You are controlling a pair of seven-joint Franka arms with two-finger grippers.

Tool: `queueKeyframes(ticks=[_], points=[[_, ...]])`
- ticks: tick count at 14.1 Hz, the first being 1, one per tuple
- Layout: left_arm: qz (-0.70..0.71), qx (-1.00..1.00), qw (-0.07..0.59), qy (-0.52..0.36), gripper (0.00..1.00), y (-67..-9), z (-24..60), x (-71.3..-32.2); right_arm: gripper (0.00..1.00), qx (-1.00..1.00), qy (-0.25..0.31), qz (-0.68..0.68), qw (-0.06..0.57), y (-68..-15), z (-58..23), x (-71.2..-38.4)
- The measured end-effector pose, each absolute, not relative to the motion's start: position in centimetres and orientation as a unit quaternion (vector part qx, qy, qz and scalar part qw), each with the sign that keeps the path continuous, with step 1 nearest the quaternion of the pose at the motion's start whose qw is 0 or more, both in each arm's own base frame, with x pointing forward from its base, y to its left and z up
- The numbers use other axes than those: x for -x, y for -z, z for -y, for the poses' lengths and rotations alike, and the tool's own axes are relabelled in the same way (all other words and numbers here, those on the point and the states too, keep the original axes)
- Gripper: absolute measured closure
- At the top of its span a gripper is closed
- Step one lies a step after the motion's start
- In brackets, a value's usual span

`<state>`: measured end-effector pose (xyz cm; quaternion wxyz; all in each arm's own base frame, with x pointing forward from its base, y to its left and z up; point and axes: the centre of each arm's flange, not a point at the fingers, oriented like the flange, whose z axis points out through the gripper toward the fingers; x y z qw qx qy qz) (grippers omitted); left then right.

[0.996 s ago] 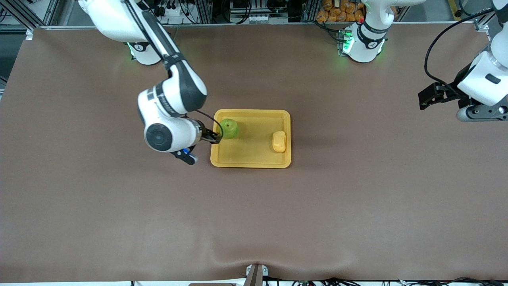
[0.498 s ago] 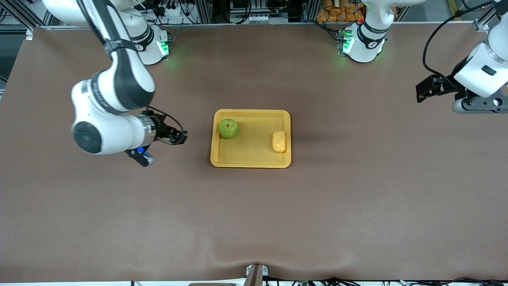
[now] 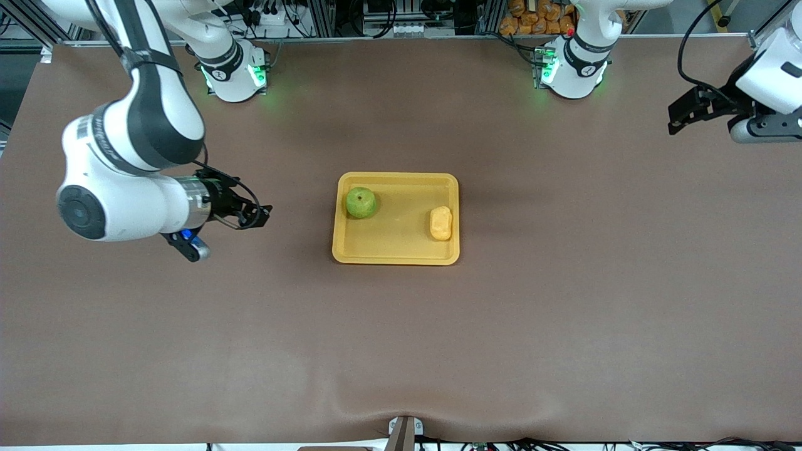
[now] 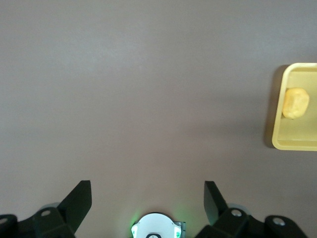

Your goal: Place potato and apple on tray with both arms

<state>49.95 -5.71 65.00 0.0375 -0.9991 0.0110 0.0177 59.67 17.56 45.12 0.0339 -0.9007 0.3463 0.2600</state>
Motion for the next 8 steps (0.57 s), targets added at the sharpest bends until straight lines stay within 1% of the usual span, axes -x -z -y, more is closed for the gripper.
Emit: queueKeyframes(ticks=[4,8], points=[[-0.009,0.999,0.033,-0.017,0.0,-65.1,5.6,-49.4,0.0,0.914,-0.221,-0.339,0.009,-48.8,-16.2,-60.1],[-0.009,0.999,0.033,-0.02,0.0,-64.8,5.6,-49.4,0.0,0.931,-0.2,-0.304,0.029,-51.6,-12.8,-61.0]])
